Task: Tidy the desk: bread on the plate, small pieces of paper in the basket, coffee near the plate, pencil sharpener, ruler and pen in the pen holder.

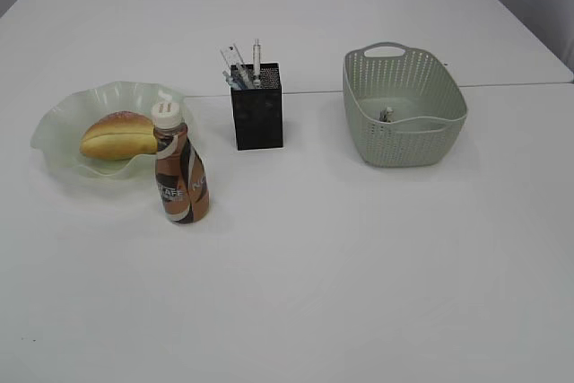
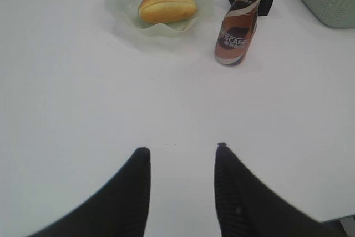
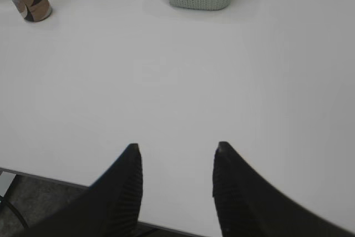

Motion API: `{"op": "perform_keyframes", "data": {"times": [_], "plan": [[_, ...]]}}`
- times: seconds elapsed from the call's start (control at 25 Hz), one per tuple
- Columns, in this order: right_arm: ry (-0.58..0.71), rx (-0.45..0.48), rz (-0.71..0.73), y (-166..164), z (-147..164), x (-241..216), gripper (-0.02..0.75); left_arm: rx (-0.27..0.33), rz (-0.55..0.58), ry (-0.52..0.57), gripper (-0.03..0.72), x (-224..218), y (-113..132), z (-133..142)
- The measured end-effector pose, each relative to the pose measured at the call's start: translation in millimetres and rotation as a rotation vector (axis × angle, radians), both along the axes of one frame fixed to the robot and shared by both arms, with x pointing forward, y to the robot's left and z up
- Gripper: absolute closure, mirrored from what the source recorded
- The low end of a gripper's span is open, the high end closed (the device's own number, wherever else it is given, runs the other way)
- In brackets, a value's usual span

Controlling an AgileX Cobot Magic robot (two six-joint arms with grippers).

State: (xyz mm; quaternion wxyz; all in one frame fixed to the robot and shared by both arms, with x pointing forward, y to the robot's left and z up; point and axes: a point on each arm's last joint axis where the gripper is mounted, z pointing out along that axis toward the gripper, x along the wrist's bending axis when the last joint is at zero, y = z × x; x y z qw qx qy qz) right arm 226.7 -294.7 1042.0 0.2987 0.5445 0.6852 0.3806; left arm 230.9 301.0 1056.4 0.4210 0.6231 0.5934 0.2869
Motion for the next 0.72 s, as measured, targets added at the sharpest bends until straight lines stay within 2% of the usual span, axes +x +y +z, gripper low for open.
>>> {"op": "perform_keyframes", "data": {"times": [0.72], "plan": [[0.000,0.000,0.000,0.0,0.0,0.0,0.425,0.002,0.005,0.000,0.445,0.0,0.0,0.0]]}}
